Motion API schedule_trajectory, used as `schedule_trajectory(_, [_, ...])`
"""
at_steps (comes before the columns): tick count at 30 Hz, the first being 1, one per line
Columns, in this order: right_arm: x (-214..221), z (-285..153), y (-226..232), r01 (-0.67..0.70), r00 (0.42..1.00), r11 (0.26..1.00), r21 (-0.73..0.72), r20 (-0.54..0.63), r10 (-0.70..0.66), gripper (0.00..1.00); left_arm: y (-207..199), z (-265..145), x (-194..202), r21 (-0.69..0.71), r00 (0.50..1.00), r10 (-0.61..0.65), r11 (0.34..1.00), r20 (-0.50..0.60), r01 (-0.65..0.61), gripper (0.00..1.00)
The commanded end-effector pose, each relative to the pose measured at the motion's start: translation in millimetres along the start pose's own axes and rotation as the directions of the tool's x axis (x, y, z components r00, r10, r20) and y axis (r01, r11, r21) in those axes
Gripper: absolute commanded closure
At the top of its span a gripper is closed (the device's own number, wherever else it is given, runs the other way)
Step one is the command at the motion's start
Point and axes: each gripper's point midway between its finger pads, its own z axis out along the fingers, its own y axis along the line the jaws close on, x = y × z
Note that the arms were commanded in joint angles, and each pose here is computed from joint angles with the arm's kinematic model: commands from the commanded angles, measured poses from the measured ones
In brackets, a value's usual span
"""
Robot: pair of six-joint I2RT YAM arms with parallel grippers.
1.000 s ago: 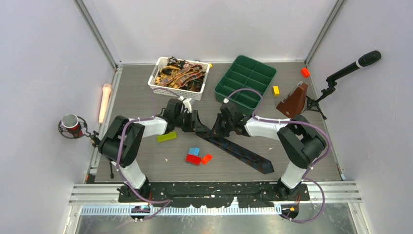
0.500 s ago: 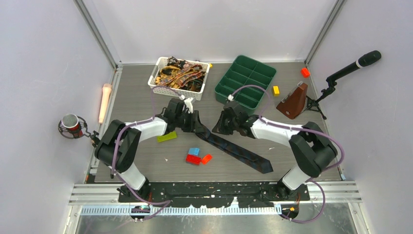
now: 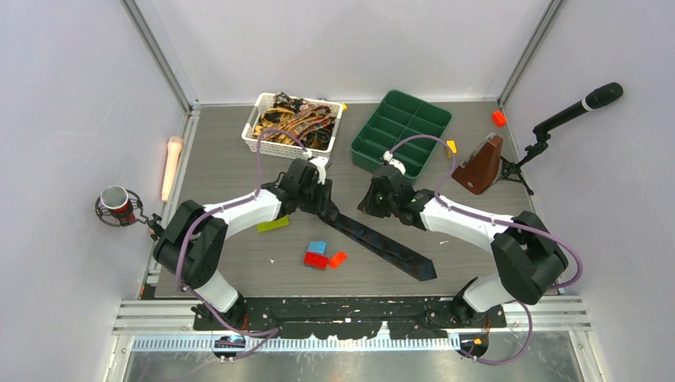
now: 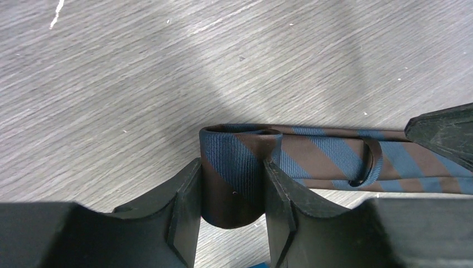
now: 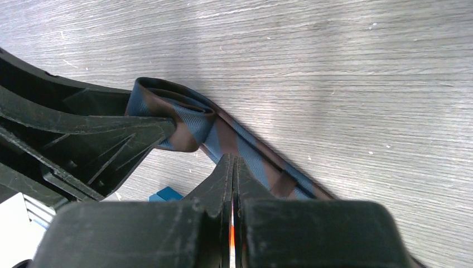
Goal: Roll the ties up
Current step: Roll the tie at the center of the board.
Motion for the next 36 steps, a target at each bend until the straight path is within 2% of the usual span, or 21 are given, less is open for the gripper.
schedule_trajectory(1, [-12.8,-7.4,3.5,0.013,0.998,1.000,0.000,0.054,-0.013,1.00,13.0,-13.0,-21.1,-0.127,0.995,0.086,0.989,0.049,-0.079,0.57])
schedule_trajectory(15, [-15.0,-8.6,2.3,0.021,0.998,1.000,0.008,0.064,-0.022,1.00,22.5,-24.4,-25.9,-0.332,0.971,0.239,0.918,0.025,-0.218,0.62])
schedule_trajectory(28, [-18.0,-12.0,-2.4,0.007,0.996,1.000,0.023,0.090,-0.009,1.00,13.0,-26.1,-22.5,-0.481,0.901,0.429,0.778,-0.062,-0.404,0.63])
schedule_trajectory(32, [-25.8,-20.2,-5.3,-0.003,0.990,1.000,0.031,0.138,-0.001,1.00,8.7,-23.1,-16.4,-0.522,0.868,0.485,0.716,-0.104,-0.463,0.63])
schedule_trajectory(36, [-29.8,-25.7,-7.8,-0.010,0.986,0.999,0.036,0.166,0.004,1.00,2.1,-19.9,-11.4,-0.534,0.847,0.516,0.683,-0.129,-0.498,0.62])
